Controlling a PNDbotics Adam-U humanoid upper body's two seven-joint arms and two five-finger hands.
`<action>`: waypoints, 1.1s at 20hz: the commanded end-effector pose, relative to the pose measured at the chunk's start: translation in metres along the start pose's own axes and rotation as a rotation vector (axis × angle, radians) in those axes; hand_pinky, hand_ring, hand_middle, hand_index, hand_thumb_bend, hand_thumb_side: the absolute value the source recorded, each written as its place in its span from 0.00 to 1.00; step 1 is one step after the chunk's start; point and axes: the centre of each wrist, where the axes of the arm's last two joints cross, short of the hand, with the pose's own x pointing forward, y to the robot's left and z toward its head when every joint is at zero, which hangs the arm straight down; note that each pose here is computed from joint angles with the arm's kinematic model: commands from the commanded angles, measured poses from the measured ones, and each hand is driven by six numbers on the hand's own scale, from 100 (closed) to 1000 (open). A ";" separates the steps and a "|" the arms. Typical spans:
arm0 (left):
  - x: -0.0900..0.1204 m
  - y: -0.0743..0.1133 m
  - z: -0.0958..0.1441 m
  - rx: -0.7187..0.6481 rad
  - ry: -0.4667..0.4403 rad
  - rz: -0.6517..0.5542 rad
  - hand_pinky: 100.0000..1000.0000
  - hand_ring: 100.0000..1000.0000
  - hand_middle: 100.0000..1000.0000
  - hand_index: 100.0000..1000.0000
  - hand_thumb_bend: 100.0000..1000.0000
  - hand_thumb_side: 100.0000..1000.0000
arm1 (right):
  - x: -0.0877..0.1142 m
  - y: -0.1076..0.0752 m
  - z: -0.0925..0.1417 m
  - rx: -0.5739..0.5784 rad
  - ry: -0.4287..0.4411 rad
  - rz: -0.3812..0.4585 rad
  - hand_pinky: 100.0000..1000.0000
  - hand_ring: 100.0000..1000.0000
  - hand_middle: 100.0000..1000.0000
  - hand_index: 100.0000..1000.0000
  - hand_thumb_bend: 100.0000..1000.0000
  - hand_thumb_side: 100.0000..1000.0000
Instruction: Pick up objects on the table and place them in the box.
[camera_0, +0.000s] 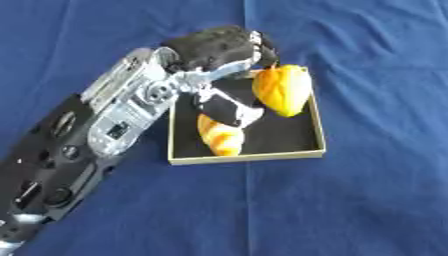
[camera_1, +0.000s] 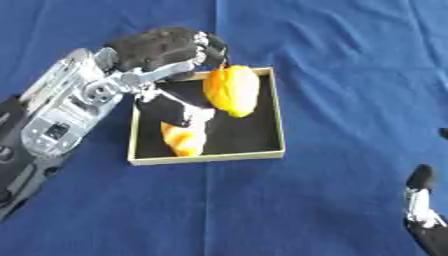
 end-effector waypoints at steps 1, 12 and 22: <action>-0.007 -0.005 -0.003 0.011 0.034 -0.023 0.84 0.78 0.57 0.65 0.00 0.18 | 0.003 -0.001 -0.003 -0.008 -0.008 -0.003 0.78 0.97 0.70 0.86 0.00 0.65; -0.011 -0.028 -0.007 -0.054 0.025 -0.032 0.93 0.98 0.79 0.92 0.00 0.37 | 0.006 0.004 0.000 -0.002 0.012 -0.006 0.78 0.98 0.70 0.86 0.00 0.69; -0.008 -0.015 -0.003 -0.024 0.087 -0.183 1.00 1.00 0.92 1.00 0.12 0.82 | 0.007 0.005 0.004 0.015 0.026 -0.008 0.78 0.98 0.70 0.86 0.00 0.70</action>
